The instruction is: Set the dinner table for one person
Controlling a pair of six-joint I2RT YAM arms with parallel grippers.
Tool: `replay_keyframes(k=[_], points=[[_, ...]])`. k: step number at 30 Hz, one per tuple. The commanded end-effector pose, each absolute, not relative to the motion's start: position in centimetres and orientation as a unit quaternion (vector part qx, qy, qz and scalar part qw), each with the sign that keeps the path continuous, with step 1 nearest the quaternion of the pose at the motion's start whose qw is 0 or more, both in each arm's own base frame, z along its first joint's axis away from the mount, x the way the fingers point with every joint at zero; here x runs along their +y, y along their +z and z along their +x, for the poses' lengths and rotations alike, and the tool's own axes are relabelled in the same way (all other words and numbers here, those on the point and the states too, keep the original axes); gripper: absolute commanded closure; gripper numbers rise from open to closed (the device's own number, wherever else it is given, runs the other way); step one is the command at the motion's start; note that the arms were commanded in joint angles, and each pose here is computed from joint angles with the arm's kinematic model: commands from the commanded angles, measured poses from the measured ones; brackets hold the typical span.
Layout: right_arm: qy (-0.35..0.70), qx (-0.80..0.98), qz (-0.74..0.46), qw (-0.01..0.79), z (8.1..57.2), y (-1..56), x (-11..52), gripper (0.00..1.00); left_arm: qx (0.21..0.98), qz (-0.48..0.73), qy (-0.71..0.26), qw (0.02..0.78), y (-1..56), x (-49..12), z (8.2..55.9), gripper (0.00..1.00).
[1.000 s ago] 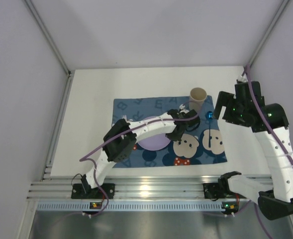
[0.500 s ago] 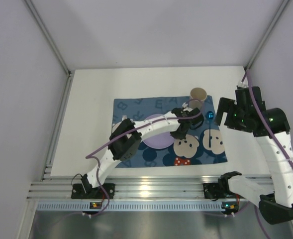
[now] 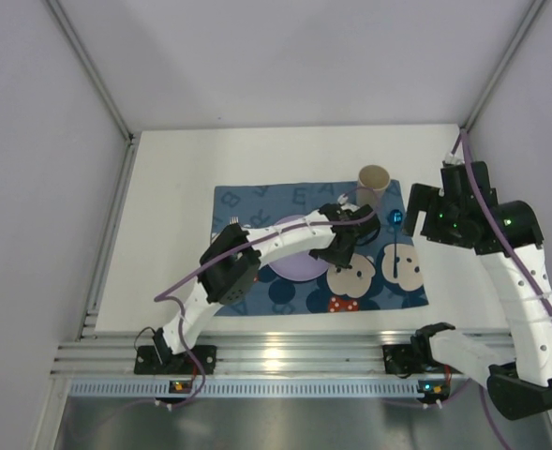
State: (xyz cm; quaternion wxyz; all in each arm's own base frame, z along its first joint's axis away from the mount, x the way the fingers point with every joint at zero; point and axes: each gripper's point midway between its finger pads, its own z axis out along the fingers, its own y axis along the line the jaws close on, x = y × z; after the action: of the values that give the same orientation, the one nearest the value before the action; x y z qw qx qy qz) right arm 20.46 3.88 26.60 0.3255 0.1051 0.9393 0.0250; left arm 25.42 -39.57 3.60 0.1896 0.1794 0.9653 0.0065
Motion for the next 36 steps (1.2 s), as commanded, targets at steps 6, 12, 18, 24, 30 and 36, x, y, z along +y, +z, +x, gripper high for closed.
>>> replay_keyframes(k=[6,12,18,24,30,36], points=[[0.043,0.93,0.105,0.349,21.7,27.1,4.4,0.09,0.933,0.112,-0.097,0.328,22.1,-37.6,26.5,0.28],[0.18,0.901,0.041,0.393,21.6,28.3,9.1,0.0,0.934,0.043,-0.074,0.347,21.7,-27.7,26.0,0.18],[0.208,0.89,0.077,0.399,18.5,23.4,8.8,0.0,0.91,-0.014,-0.044,0.411,21.1,-17.2,23.3,0.13],[0.194,0.822,0.149,0.515,16.3,23.7,5.3,0.0,0.879,-0.064,-0.024,0.472,20.5,-11.8,22.1,0.02],[0.193,0.811,0.19,0.518,15.1,22.8,4.3,0.0,0.842,-0.093,-0.01,0.531,22.1,-9.0,22.3,0.02],[0.121,0.859,0.225,0.444,15.4,19.5,3.0,0.0,0.812,-0.104,-0.009,0.574,23.1,-8.1,22.9,0.02]])
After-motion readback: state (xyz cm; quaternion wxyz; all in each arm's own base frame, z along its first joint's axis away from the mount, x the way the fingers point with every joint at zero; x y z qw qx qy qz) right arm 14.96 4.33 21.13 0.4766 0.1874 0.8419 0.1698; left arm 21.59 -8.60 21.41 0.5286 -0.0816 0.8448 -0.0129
